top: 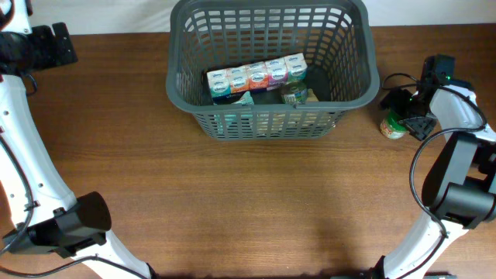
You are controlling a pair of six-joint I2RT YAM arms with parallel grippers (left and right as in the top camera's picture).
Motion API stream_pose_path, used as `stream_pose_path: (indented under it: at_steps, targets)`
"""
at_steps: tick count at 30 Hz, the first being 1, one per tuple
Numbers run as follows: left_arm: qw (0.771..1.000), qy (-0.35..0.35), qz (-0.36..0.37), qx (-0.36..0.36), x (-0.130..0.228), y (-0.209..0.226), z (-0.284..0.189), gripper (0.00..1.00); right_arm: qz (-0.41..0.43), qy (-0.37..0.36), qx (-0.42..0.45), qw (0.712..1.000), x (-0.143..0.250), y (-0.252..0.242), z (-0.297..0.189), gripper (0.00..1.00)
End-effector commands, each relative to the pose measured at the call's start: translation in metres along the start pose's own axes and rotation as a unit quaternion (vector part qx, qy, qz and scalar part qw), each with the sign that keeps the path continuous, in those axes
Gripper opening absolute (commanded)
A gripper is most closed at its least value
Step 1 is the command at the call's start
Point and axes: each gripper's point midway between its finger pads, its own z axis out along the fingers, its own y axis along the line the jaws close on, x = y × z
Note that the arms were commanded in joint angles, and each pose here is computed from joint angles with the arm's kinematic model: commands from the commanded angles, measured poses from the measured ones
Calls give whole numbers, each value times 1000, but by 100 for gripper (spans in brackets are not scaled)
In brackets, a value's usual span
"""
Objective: Pack container
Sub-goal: 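Lower the right gripper onto the green-lidded jar and grasp it, then lift the jar with the right gripper and carry it into the basket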
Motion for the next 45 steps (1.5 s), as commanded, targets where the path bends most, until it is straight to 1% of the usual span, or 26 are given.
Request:
stream_pose_path:
  at_steps: [1, 7, 17, 25, 31, 39, 42, 43, 45]
  targets:
    - [1000, 5, -7, 0, 2, 2, 3, 99, 8, 4, 4, 1000, 2, -4, 5, 95]
    - [1000, 5, -7, 0, 2, 2, 3, 99, 9, 0, 6, 1000, 0, -4, 5, 95]
    - [1000, 5, -7, 0, 2, 2, 3, 99, 20, 18, 22, 999, 10, -11, 5, 94]
    - [1000, 5, -7, 0, 2, 2, 3, 99, 20, 11, 23, 999, 6, -11, 5, 93]
    - [1000, 5, -7, 0, 2, 2, 3, 99, 19, 8, 25, 999, 5, -12, 5, 86]
    - [1000, 5, -7, 0, 2, 2, 3, 99, 19, 5, 35, 999, 5, -15, 5, 85]
    - [1000, 5, -7, 0, 2, 2, 3, 99, 20, 7, 36, 999, 5, -16, 5, 78]
    - [1000, 5, -7, 0, 2, 2, 3, 99, 19, 7, 36, 999, 5, -16, 5, 78]
    - [1000, 5, -7, 0, 2, 2, 3, 99, 20, 6, 35, 999, 5, -16, 5, 74]
